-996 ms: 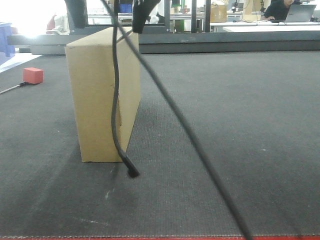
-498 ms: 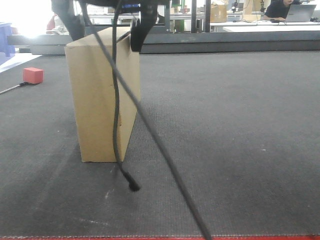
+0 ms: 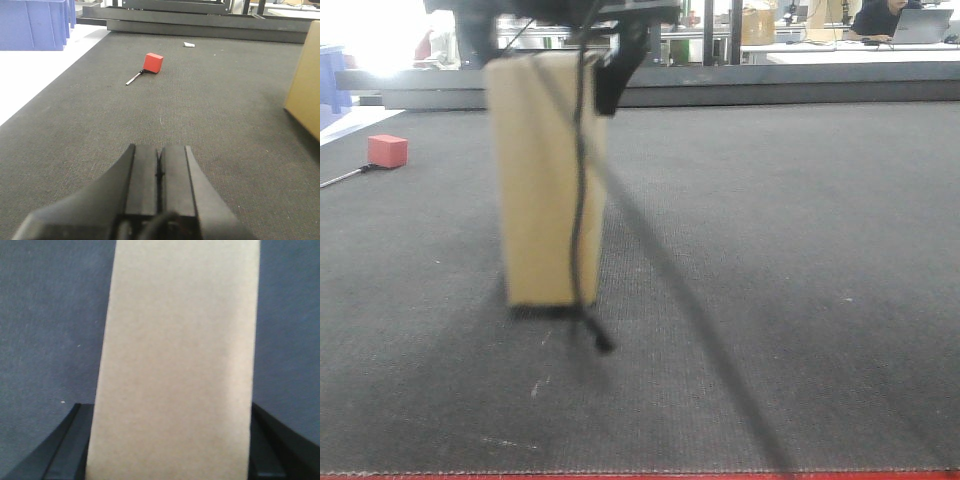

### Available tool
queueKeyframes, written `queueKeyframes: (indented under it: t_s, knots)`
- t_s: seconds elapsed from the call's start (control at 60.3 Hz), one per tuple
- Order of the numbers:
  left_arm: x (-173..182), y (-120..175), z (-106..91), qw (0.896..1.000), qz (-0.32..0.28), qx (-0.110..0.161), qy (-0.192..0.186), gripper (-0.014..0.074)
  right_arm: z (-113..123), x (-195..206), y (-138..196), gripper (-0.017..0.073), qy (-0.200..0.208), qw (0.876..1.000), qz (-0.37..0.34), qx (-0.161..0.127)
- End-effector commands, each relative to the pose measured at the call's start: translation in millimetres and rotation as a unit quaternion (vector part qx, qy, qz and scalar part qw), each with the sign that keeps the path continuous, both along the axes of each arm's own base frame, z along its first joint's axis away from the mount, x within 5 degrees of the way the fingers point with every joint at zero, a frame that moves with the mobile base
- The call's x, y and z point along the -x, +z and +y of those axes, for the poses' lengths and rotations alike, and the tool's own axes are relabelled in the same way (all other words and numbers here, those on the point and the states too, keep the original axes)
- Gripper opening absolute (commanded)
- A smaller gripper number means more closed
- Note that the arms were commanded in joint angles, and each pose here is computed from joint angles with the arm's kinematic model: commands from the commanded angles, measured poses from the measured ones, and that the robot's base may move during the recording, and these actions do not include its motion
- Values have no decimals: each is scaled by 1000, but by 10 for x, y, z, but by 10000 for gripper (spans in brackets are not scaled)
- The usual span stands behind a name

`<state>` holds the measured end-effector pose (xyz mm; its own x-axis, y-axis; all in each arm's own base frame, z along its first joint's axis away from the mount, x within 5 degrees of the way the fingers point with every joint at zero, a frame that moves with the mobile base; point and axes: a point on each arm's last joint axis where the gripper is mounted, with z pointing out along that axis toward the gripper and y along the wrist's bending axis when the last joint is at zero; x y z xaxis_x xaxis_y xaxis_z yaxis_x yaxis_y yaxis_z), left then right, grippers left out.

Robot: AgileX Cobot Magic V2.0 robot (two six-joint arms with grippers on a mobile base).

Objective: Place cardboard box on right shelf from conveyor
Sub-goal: 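Close the right gripper on the box and lift it off the conveyor, then hold the box raised in the right gripper and back away from the conveyor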

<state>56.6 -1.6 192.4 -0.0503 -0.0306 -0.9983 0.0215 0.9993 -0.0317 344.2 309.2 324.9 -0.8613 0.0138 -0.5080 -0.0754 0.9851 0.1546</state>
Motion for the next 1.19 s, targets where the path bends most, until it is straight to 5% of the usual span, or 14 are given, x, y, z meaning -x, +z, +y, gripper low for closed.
queueKeyframes:
  t_s: [0.0,0.149,0.332,0.763,1.178]
  knots:
    - [6,60,8,999,-46,4,5,-116,-394,69,729,277,14,995,-93,-27]
    - [6,60,8,999,-46,4,5,-116,-799,66,952,277,43,994,-100,20]
    - [6,60,8,999,-46,4,5,-116,-1299,154,1152,277,69,991,-110,33]
    - [6,60,8,999,-46,4,5,-116,-2584,872,855,277,-17,986,-156,53]
    - [6,60,8,999,-46,4,5,-115,-2946,2081,513,277,-36,972,-228,50]
